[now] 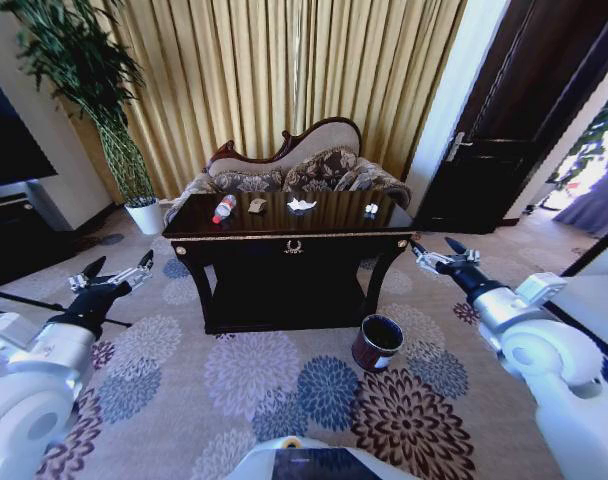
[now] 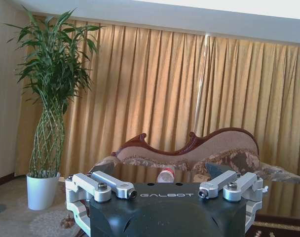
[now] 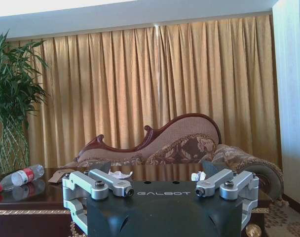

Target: Move to the front of the table and place the trash on the table into the trash bin.

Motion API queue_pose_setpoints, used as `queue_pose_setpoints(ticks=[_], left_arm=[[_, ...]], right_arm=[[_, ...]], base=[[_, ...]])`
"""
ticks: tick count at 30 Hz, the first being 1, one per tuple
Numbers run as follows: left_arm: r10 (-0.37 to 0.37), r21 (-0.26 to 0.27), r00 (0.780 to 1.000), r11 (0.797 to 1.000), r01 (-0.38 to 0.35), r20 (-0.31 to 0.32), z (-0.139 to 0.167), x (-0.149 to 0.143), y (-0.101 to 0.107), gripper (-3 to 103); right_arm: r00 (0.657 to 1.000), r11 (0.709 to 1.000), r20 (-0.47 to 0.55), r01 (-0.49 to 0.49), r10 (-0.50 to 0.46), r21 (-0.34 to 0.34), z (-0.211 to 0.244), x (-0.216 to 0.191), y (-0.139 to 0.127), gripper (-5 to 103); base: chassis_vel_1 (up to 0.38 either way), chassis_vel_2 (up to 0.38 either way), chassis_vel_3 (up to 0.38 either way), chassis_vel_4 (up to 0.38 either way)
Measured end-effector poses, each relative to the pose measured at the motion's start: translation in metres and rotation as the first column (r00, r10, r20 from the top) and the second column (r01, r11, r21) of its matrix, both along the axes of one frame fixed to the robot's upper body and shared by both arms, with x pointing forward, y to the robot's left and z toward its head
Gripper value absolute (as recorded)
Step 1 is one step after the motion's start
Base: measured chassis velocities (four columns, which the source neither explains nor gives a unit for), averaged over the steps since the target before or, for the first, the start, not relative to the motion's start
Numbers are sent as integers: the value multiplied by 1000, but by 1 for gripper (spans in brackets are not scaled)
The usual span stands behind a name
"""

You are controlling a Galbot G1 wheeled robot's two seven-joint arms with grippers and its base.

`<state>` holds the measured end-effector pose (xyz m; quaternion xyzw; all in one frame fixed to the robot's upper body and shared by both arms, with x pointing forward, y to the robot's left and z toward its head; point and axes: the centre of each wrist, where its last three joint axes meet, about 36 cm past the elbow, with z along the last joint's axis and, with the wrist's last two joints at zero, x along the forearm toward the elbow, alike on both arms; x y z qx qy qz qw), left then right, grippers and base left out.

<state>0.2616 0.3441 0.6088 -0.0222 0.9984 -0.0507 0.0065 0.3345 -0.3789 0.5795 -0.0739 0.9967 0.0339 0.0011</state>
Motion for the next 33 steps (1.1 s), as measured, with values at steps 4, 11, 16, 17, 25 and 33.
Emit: queue_pose_setpoints(ticks=[4, 11, 16, 17, 25, 33], left_arm=[[0, -1, 1000, 1000, 0, 0, 0, 0, 0, 100], [1, -1, 1000, 1000, -1, -1, 0, 0, 0, 100], [1, -2, 1000, 1000, -1, -2, -1, 0, 0, 100], [1, -2, 1000, 1000, -1, -2, -1, 0, 0, 100], [1, -3, 1000, 1000, -1, -2, -1, 0, 0, 100], [1, -4, 1000, 1000, -1, -3, -1, 0, 0, 100]], right_arm=[[1000, 1000, 1, -1, 1, 1, 0, 1, 0, 100], [1000, 1000, 1, -2, 2, 2, 0, 1, 0, 100], [1000, 1000, 2, -2, 2, 1, 0, 0, 1, 100], [1000, 1000, 1, -2, 2, 1, -1, 0, 1, 100], [1000, 1000, 4, -6, 6, -1, 0, 1, 2, 100], [1000, 1000, 4, -10, 10, -1, -1, 1, 4, 100]], base=[[-168, 164, 176, -162], [-205, 193, 195, -210], [-212, 243, 226, -219], [-227, 197, 252, -204], [-222, 197, 233, -207], [-205, 213, 219, -215]])
